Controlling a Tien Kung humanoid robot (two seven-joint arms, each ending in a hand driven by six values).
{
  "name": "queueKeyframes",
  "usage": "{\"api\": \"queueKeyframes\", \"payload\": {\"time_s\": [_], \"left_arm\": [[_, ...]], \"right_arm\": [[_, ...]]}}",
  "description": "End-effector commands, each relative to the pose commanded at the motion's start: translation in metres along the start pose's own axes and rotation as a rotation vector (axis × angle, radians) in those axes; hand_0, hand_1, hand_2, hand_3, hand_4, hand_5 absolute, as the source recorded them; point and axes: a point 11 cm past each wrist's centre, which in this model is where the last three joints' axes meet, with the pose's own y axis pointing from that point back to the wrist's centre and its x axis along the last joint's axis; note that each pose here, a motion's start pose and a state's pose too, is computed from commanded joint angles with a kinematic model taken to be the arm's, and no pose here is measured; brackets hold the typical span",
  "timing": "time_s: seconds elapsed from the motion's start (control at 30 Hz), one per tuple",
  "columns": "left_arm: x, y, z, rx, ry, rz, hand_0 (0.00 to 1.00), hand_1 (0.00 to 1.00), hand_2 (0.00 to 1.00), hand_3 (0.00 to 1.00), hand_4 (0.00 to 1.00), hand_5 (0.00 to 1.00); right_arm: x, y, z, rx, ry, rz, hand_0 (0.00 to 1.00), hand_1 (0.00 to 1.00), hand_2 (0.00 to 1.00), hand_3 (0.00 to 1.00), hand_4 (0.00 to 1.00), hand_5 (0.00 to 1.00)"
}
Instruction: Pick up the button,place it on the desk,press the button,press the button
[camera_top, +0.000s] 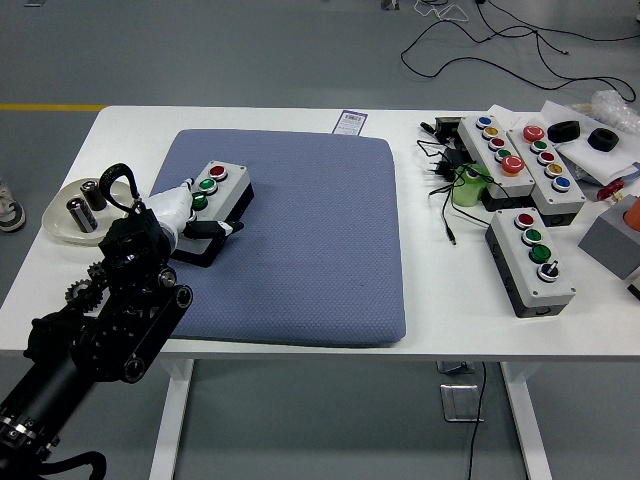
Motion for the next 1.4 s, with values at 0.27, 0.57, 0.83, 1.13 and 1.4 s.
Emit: {"api": "queueKeyframes", "payload": {"time_s": [0.27, 0.57, 0.83, 1.13, 1.4], "left_arm": [[0.001, -0.003, -0.001, 0.011, -0.006, -0.006, 0.698, 0.895, 0.998, 0.926, 0.998, 0.767], [-0.002, -0.007, -0.005, 0.029, -0.020, -0.025, 0.247, 0.442, 0.656, 0.789, 0.957, 0.604], [-0.001, -0.008, -0.006, 0.030, -0.018, 0.001, 0.130, 0.272, 0.371, 0.597, 0.909, 0.510], [0.000, -0.010, -0.020, 0.057, 0.019, 0.077, 0.177, 0.262, 0.307, 0.442, 0.571, 0.105], [0.009, -0.011, -0.013, -0.059, 0.021, 0.128, 0.167, 0.250, 0.283, 0.417, 0.632, 0.003]], "right_arm": [[0.000, 0.000, 0.002, -0.003, 0.006, 0.001, 0.673, 0.658, 0.674, 0.624, 0.310, 0.173], [0.000, 0.000, 0.001, -0.003, -0.002, 0.001, 0.673, 0.658, 0.674, 0.624, 0.310, 0.173], [0.001, 0.000, 0.000, -0.001, -0.006, 0.003, 0.673, 0.658, 0.674, 0.624, 0.310, 0.173], [0.001, 0.000, 0.000, -0.002, -0.010, 0.005, 0.673, 0.658, 0.674, 0.624, 0.310, 0.173], [0.002, 0.000, 0.000, -0.002, -0.010, 0.006, 0.673, 0.658, 0.674, 0.624, 0.310, 0.173]]}}
